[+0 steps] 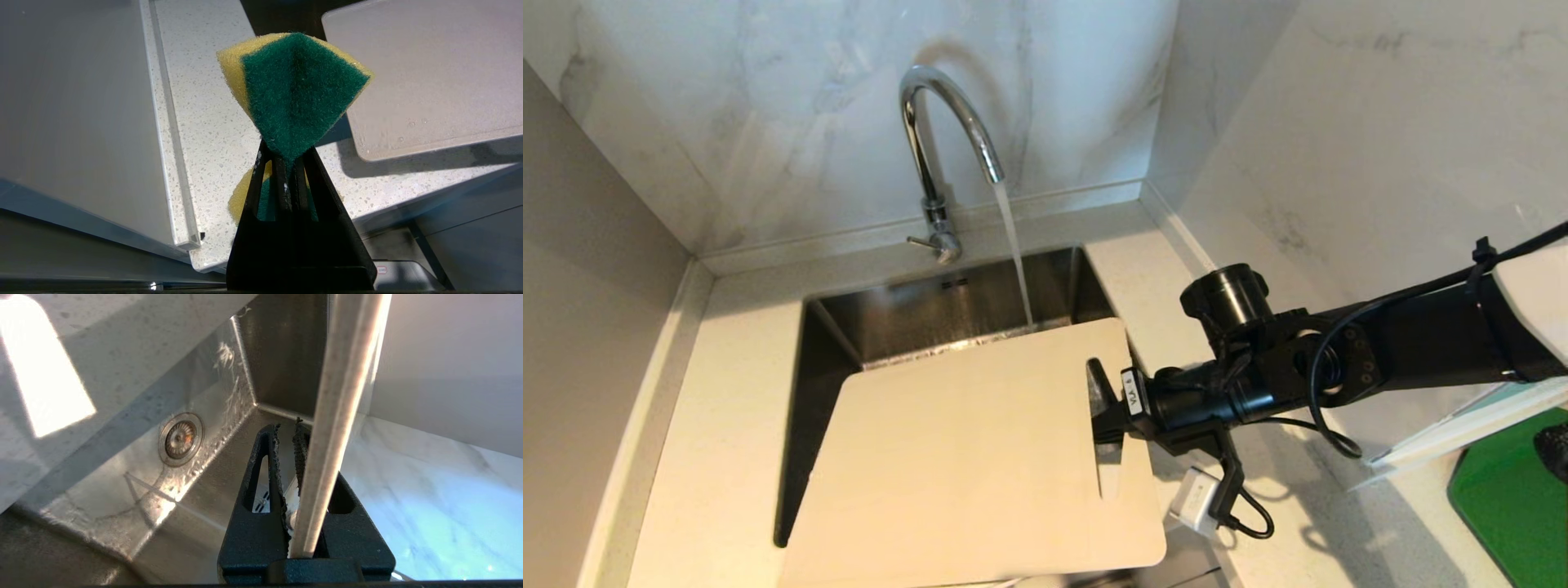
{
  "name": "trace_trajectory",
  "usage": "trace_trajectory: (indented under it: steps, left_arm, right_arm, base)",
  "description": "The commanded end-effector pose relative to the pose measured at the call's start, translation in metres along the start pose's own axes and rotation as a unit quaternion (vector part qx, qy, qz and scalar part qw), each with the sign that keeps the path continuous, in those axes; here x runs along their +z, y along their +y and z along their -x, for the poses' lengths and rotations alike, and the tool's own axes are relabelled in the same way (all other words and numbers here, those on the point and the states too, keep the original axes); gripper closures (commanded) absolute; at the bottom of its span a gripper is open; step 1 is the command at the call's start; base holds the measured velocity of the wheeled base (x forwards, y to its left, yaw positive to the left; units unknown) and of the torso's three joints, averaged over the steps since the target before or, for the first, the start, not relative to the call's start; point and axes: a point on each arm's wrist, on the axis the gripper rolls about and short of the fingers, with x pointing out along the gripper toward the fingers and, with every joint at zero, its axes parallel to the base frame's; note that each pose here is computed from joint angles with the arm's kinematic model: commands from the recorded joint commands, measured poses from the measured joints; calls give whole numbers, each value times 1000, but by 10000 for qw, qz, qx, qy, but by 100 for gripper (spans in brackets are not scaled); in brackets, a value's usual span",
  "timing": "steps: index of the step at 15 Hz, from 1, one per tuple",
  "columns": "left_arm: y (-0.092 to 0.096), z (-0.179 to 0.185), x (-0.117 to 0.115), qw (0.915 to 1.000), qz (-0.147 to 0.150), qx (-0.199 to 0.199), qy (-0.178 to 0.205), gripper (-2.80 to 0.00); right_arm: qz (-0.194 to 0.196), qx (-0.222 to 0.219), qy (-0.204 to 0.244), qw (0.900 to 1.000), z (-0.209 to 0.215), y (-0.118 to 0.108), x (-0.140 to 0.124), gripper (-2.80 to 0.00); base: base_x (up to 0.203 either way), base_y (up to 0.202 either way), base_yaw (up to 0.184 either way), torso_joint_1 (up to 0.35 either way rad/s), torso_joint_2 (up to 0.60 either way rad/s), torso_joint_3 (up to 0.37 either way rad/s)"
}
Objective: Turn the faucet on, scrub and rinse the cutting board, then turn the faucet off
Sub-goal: Scrub the cutting board underwater
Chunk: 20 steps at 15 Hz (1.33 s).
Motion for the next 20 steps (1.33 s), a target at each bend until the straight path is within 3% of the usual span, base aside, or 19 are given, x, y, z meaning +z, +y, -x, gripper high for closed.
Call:
trace_trajectory:
  steps: [1,13,20]
  left_arm:
    - [0,0,0,10000,3,4,-5,0]
    - [0,0,0,10000,3,4,-5,0]
    - [0,0,0,10000,3,4,-5,0]
  right_arm:
    - [-23,25,-92,10000,-8,9,-1,0]
    - [-124,208,339,9991,8,34,-27,0]
    - [23,375,510,9980,20,32,-48,0]
  base:
    - [0,0,0,0,0,0]
    - [0,0,0,0,0,0]
    - [0,0,0,0,0,0]
